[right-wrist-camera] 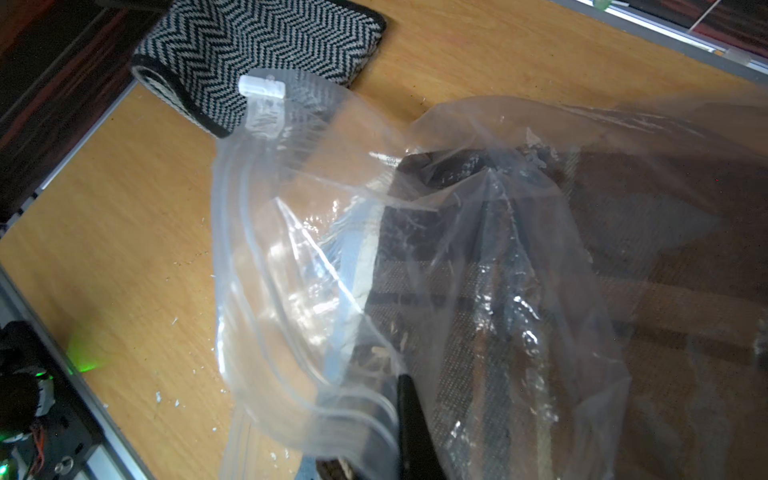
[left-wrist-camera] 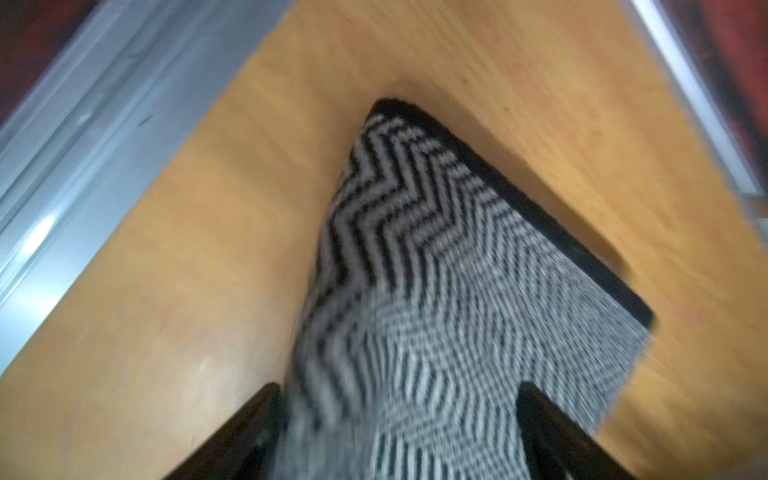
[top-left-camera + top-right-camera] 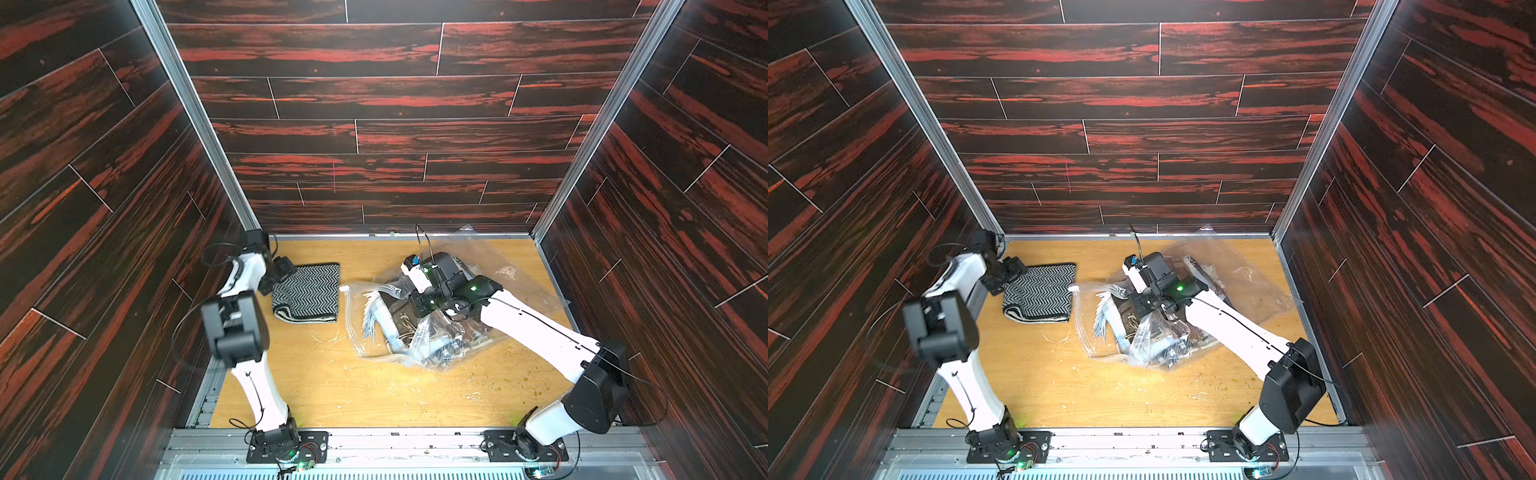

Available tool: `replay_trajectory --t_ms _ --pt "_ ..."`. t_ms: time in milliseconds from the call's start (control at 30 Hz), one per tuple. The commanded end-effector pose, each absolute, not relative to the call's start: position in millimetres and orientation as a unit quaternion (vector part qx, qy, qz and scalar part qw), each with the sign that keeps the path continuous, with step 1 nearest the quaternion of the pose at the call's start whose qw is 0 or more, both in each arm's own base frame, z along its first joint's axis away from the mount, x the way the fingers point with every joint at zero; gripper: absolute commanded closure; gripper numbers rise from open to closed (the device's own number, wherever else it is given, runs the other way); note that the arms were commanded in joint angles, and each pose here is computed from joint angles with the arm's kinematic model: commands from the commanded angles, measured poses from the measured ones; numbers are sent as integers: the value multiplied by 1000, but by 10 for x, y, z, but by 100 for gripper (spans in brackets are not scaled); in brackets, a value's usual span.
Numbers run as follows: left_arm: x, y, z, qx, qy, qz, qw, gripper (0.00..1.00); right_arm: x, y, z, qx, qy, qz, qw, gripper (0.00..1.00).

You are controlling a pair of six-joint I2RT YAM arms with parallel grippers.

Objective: Take the scarf out of the vacuum bag
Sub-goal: Place the scarf at the center of the board, then take out the scarf from the vacuum bag.

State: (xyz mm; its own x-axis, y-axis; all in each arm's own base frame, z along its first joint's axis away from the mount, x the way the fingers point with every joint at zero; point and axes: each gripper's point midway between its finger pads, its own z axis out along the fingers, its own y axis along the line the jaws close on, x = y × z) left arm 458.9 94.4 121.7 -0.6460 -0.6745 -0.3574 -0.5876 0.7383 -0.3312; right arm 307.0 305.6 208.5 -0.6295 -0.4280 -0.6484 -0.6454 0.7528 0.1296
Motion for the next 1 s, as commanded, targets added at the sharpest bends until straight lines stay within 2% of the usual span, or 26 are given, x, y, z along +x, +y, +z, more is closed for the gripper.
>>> replay_trajectory --t_ms 0,100,300,467,700,967 --pt "4417 813 1883 -346 867 -132 332 1 2998 3065 2200 -314 881 194 297 100" --pt "4104 636 1987 -340 854 -162 359 0 2976 3115 2193 -316 881 203 288 100" --pt "3532 8 1952 -298 859 -215 355 0 3001 3193 2241 -317 880 210 286 100" --pt "3216 -496 1937 -276 842 -284 365 0 3022 3212 2274 -320 881 207 281 100" --pt "3069 -956 2087 -237 799 -390 393 0 2960 3189 2326 -318 883 213 272 100" --pt "3152 -1631 1900 -166 795 -445 377 0 2857 3213 2384 -316 881 238 261 100"
